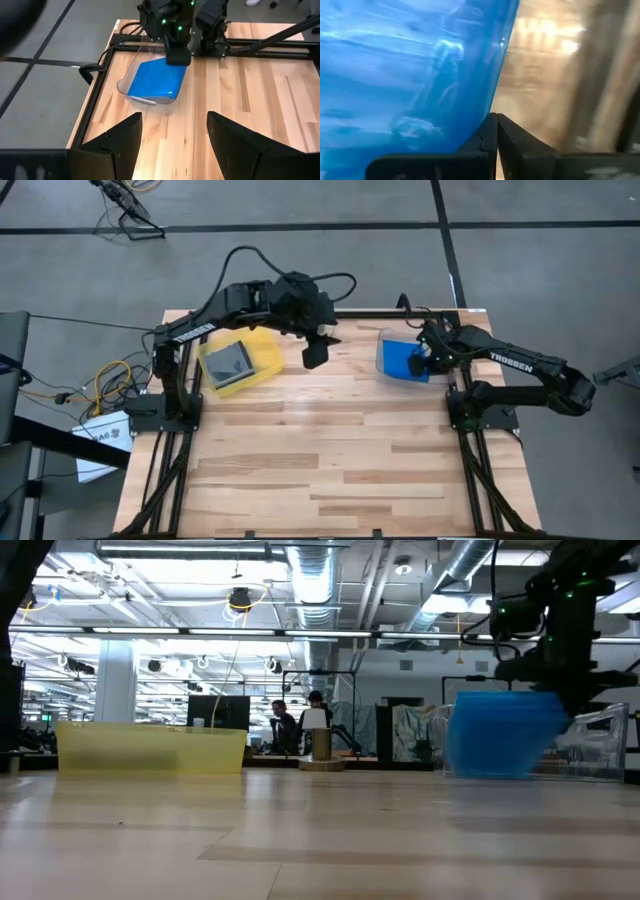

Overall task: Pick & place jewel cases by type
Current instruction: Put the blue CD case into the transparent bin, then return to Home Position

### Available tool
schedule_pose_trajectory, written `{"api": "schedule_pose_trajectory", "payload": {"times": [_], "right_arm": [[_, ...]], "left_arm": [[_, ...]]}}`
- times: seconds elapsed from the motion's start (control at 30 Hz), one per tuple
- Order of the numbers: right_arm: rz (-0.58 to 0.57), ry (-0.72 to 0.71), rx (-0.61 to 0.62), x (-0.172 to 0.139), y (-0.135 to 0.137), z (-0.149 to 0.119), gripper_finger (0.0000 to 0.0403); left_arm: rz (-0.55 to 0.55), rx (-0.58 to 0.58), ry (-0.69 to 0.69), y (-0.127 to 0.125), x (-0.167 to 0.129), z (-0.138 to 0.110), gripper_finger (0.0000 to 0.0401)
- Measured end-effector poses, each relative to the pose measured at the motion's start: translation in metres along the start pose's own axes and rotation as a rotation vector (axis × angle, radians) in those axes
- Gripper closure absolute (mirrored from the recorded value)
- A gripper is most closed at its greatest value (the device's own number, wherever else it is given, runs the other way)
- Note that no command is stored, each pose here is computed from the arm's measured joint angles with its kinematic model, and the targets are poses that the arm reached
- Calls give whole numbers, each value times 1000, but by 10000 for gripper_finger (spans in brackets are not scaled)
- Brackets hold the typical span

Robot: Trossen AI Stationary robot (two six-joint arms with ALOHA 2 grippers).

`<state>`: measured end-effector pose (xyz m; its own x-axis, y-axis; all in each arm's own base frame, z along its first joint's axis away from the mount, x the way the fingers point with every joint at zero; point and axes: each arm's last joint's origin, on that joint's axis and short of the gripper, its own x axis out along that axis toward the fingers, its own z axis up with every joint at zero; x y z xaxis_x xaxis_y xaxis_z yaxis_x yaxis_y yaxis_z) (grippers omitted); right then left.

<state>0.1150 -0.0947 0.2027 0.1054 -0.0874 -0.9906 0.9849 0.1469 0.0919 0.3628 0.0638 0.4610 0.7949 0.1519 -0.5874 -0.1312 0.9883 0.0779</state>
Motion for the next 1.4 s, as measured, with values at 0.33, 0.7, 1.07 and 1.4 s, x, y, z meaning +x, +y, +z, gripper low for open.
{"api": "schedule_pose_trajectory", "payload": {"times": [0.33, 0.7, 1.07, 1.4], "right_arm": [[130, -24, 9, 2, 11, 8, 403], [58, -30, -36, -3, 9, 8, 403], [102, -129, -179, -61, 23, 20, 403], [308, -352, -593, -149, 46, -3, 403]], "left_arm": [[2, 11, 2, 0, -2, 0, 183], [52, 11, 49, 1, -2, -5, 183], [61, 11, 76, 2, -2, -7, 183], [75, 21, 194, -1, -8, -18, 183]]}}
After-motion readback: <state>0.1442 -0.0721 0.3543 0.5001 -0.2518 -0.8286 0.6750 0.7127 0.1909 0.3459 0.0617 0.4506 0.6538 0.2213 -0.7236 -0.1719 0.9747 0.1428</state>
